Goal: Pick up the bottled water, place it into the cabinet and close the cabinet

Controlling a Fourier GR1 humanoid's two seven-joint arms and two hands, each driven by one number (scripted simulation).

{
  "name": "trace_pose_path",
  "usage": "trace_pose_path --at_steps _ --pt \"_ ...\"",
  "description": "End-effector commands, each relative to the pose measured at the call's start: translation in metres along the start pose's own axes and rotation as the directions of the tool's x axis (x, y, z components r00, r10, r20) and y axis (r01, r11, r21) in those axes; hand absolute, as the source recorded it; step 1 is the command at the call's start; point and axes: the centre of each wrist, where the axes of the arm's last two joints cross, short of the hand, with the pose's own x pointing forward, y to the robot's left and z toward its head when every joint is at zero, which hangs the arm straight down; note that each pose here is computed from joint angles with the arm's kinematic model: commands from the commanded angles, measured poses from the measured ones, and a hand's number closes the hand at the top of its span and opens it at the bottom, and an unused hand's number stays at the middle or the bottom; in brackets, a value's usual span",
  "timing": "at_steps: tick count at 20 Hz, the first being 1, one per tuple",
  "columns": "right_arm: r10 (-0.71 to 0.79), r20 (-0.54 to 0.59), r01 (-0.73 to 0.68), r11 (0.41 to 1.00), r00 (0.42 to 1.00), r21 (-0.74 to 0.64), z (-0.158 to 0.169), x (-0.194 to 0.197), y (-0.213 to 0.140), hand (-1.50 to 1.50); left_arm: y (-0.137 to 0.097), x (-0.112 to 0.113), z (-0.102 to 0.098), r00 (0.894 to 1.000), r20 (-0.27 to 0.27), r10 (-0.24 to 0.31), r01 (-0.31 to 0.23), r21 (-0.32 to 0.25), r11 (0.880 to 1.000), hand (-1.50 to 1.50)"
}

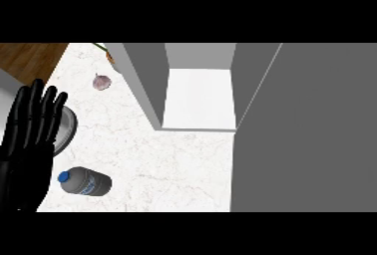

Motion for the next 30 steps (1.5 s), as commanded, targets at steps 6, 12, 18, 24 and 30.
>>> trace_pose_path --at_steps 6,12,18,24,30 --pt "0.024 -0.018 -0.023 1.0 1.0 0.015 0.024 0.018 -0.001 -1.5 0.031 0.029 0.034 0.97 -0.065 -0.233 0.234 0.489 0.84 -1.5" --pt "-0.137 -0.121 0.158 0.97 0.983 0.185 0.05 0.05 0.02 -1.5 0.018 0.06 0.065 0.99 -0.14 0.023 0.079 0.679 0.73 -1.5" --pt "-0.145 -0.133 0.169 0.967 0.98 0.192 0.056 0.072 0.037 -1.5 0.001 0.105 0.086 0.991 -0.136 0.006 0.091 0.693 0.715 -1.5" --pt "-0.146 -0.117 0.165 0.971 0.982 0.173 0.061 0.087 0.049 -1.5 -0.005 0.11 0.094 0.989 -0.15 0.02 0.094 0.714 0.694 -1.5" --pt "-0.155 -0.129 0.177 0.967 0.979 0.184 0.062 0.089 0.057 -1.5 -0.011 0.111 0.098 0.984 -0.17 0.045 0.093 0.719 0.689 -1.5"
